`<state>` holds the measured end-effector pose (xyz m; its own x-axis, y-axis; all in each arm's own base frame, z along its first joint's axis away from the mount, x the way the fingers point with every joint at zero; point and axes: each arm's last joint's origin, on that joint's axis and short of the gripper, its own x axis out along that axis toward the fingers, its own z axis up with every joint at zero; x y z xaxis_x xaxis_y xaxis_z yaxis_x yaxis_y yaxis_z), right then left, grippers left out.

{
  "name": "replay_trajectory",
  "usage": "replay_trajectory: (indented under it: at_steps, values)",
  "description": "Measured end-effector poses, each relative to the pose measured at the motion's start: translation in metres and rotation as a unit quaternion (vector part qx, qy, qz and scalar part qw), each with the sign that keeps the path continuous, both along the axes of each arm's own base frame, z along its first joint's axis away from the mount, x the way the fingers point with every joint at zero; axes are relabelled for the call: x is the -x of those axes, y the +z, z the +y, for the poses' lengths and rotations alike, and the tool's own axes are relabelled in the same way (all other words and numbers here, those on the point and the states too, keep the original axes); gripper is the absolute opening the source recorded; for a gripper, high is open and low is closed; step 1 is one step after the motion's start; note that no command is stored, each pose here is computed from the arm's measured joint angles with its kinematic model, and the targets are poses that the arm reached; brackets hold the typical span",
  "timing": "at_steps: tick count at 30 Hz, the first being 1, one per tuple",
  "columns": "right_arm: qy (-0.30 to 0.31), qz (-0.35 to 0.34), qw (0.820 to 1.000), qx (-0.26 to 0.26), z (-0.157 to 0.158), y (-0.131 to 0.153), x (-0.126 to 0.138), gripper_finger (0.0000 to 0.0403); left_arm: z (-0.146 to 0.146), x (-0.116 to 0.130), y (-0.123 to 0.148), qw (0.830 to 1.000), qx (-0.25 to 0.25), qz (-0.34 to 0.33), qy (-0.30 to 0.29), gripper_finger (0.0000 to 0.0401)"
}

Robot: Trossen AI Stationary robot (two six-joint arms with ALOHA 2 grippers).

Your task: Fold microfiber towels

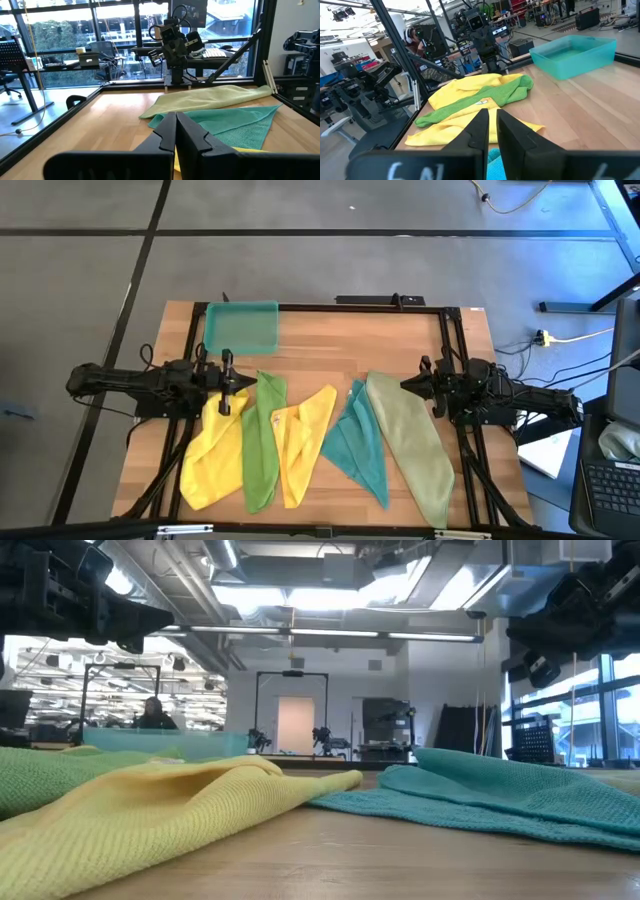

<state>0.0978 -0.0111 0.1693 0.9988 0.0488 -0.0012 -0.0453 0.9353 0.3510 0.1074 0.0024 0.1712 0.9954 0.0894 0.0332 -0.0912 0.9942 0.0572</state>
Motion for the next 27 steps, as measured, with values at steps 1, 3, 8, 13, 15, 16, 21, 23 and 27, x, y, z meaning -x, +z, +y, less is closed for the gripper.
replay_trajectory:
  at_steps: [1, 3, 8, 13, 15, 16, 21, 23, 27]
  values:
    - [0.0, 0.0, 1.0, 0.0, 0.0, 0.0, 0.0, 0.0039, 0.0, 0.0, 0.0, 1.0, 0.0, 0.0, 0.0, 0.0]
    - [0.0, 0.0, 1.0, 0.0, 0.0, 0.0, 0.0, 0.0039, 0.0, 0.0, 0.0, 1.0, 0.0, 0.0, 0.0, 0.0]
    - [0.0, 0.0, 1.0, 0.0, 0.0, 0.0, 0.0, 0.0039, 0.0, 0.0, 0.0, 1.0, 0.0, 0.0, 0.0, 0.0]
    - [0.0, 0.0, 1.0, 0.0, 0.0, 0.0, 0.0, 0.0039, 0.0, 0.0, 0.0, 1.0, 0.0, 0.0, 0.0, 0.0]
    - [-0.003, -0.002, 1.0, 0.001, 0.0, 0.0, 0.0, 0.0039, 0.0, 0.0, 0.0, 1.0, 0.0, 0.0, 0.0, 0.0]
    - [-0.008, -0.003, 1.0, 0.001, 0.0, 0.001, 0.0, 0.0039, 0.0, 0.0, 0.0, 1.0, 0.0, 0.0, 0.0, 0.0]
    - [-0.012, -0.026, 0.999, -0.022, -0.001, 0.005, 0.0, 0.0039, 0.0, 0.0, 0.0, 1.0, 0.0, 0.0, 0.0, 0.0]
    - [-0.012, -0.054, 0.997, -0.045, -0.001, 0.011, 0.001, 0.0039, 0.0, 0.0, 0.0, 1.0, 0.0, 0.0, 0.0, 0.0]
    - [-0.062, -0.119, 0.991, -0.028, -0.003, 0.023, 0.003, 0.0039, 0.0, 0.0, 0.0, 1.0, 0.0, 0.0, 0.0, 0.0]
